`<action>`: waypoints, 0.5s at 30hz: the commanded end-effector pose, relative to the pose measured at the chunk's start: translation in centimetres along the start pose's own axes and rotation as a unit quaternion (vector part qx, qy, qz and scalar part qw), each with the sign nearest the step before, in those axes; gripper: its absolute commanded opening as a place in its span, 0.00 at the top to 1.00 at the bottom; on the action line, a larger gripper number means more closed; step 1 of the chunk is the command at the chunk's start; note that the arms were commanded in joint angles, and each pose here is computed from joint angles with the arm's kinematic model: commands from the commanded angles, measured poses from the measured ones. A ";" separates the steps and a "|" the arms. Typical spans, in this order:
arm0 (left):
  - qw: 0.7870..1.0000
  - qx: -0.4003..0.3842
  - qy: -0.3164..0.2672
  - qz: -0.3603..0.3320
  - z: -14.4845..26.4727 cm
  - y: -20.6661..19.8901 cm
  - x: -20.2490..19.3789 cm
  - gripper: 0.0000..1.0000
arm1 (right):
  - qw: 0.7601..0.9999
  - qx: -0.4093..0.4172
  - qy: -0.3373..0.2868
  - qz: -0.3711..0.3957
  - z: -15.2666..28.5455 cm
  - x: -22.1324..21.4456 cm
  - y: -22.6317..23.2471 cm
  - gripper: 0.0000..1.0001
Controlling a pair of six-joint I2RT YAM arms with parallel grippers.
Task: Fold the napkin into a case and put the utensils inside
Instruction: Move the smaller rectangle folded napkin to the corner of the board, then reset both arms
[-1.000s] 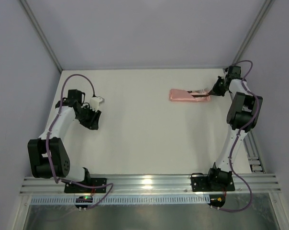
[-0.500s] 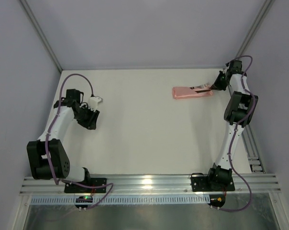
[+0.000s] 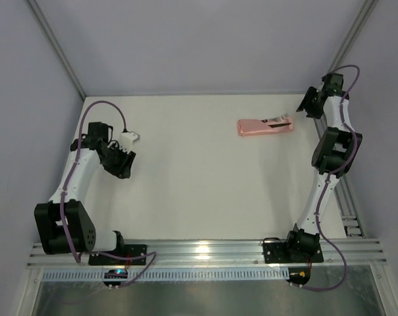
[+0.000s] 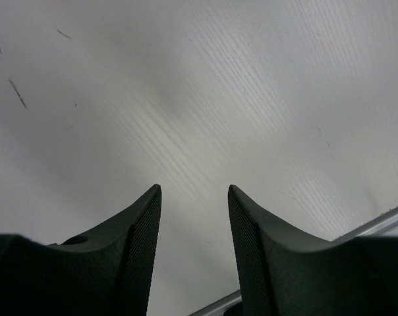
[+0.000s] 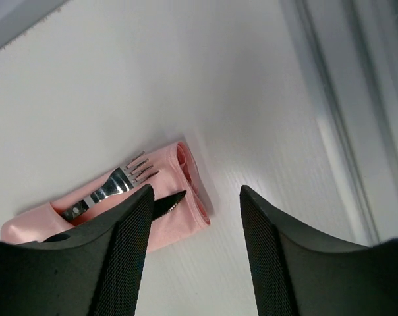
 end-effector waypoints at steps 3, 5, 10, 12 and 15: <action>0.998 0.056 -0.018 0.006 2.9 0.2 0.2 0.47 | 0.985 -0.070 -0.159 0.017 13.7 6.6 0.2 0.34; 0.997 0.068 -0.026 0.008 3.6 -0.1 -0.2 0.34 | 0.975 -0.132 -0.178 0.009 15.0 5.0 -1.9 0.32; 0.997 0.063 -0.050 0.015 4.5 -1.4 -0.4 0.01 | 0.942 -0.146 -0.299 -0.040 26.4 0.5 -2.0 0.27; 0.996 0.064 -0.055 0.017 4.7 -1.8 -0.7 0.01 | 0.942 -0.147 -0.297 -0.050 26.1 -4.0 -3.4 0.14; 0.996 0.061 -0.062 0.023 4.8 -2.5 -1.2 0.01 | 0.938 -0.157 -0.303 -0.057 28.3 -9.8 -4.9 0.14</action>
Point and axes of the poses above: each gripper's point midway between its finger pads, its own z axis back along the fingers, its own y axis along the line the jaws close on, x = y × z, the point moved 4 cm from there along z, back along the fingers, and after that the axes turned 5 degrees about -z, right-handed, at the moved point
